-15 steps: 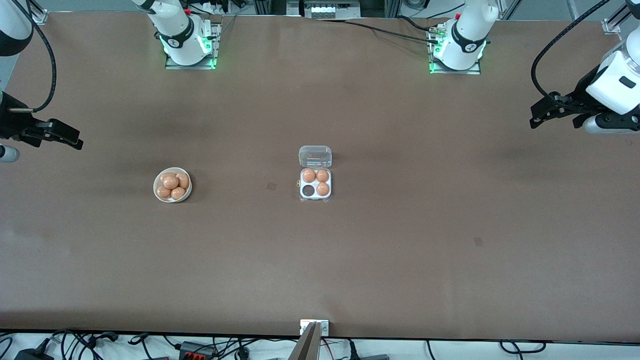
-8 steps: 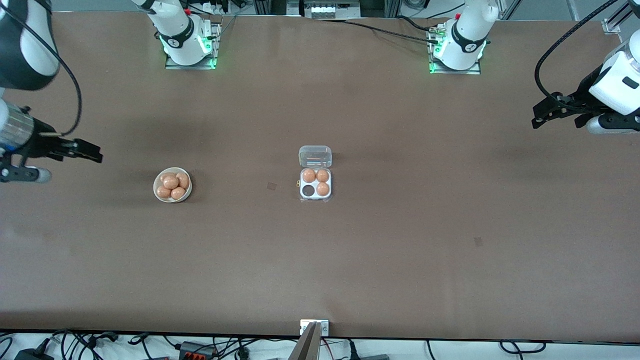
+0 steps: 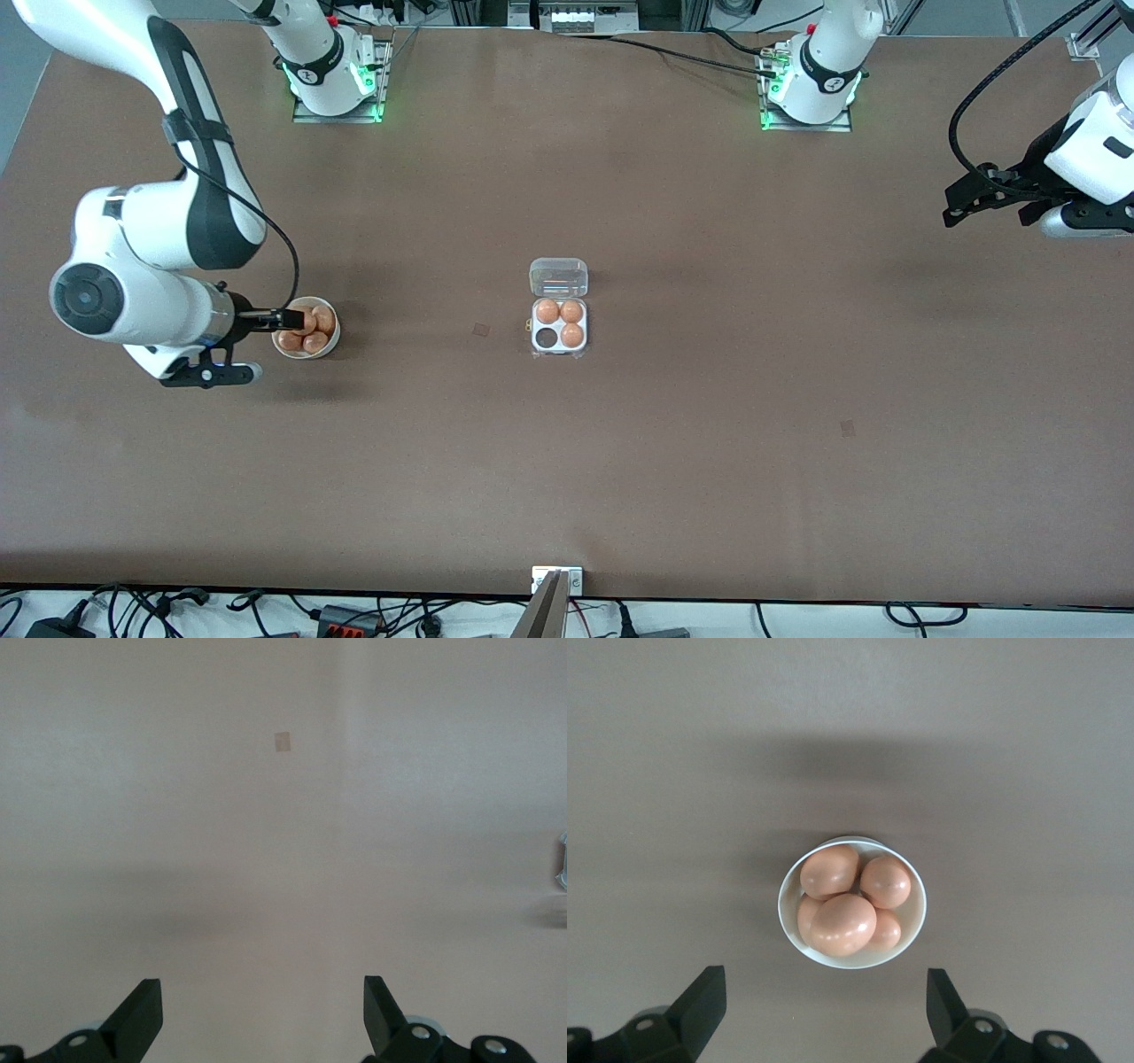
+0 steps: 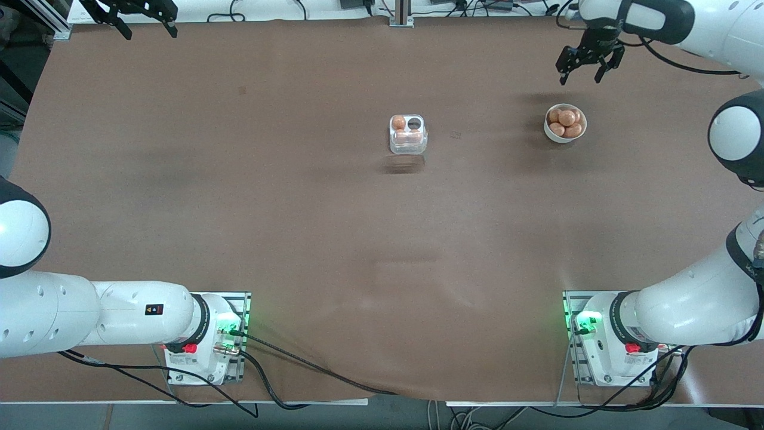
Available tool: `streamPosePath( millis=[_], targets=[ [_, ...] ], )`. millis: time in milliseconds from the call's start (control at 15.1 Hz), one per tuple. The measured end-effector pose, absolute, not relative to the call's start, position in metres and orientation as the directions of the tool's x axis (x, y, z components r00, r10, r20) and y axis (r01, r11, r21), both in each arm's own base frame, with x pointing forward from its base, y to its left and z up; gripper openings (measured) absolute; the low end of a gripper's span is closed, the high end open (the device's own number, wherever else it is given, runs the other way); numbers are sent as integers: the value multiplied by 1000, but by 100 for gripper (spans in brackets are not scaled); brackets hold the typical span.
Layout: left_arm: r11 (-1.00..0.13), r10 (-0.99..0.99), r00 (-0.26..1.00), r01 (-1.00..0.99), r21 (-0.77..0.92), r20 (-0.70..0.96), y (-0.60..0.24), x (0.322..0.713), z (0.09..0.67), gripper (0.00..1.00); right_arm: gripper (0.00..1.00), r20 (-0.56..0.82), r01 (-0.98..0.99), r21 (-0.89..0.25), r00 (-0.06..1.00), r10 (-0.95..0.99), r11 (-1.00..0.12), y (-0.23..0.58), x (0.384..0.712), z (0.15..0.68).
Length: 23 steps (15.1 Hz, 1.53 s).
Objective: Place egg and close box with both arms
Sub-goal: 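Move the right gripper over the white egg bowl, then lower the right gripper and grasp one brown egg from the bowl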
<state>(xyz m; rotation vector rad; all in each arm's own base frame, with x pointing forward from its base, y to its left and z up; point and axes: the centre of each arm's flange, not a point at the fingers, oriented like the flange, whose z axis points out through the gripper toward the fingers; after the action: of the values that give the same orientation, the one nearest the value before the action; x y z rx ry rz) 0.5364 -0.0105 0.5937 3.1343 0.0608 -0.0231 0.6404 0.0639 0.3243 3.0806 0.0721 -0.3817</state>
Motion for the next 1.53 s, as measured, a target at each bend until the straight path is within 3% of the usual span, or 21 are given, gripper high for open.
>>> streamPosePath(
  millis=[531,995,1194,1526],
  targets=[
    [-999,46,998,46,5,-33,-7,535,592,100,100,-352,84,79,935,51,-993,63,636,247],
    [-998,62,997,62,5,-36,2,534,592,100,100,-392,81,89,919,39,-993,70,630,232],
    [-998,62,997,62,5,-36,2,534,592,100,90,-414,94,95,909,46,-991,83,625,230],
    [-998,61,997,62,5,-36,2,534,592,100,88,-412,81,101,911,33,-992,76,626,230]
  ],
)
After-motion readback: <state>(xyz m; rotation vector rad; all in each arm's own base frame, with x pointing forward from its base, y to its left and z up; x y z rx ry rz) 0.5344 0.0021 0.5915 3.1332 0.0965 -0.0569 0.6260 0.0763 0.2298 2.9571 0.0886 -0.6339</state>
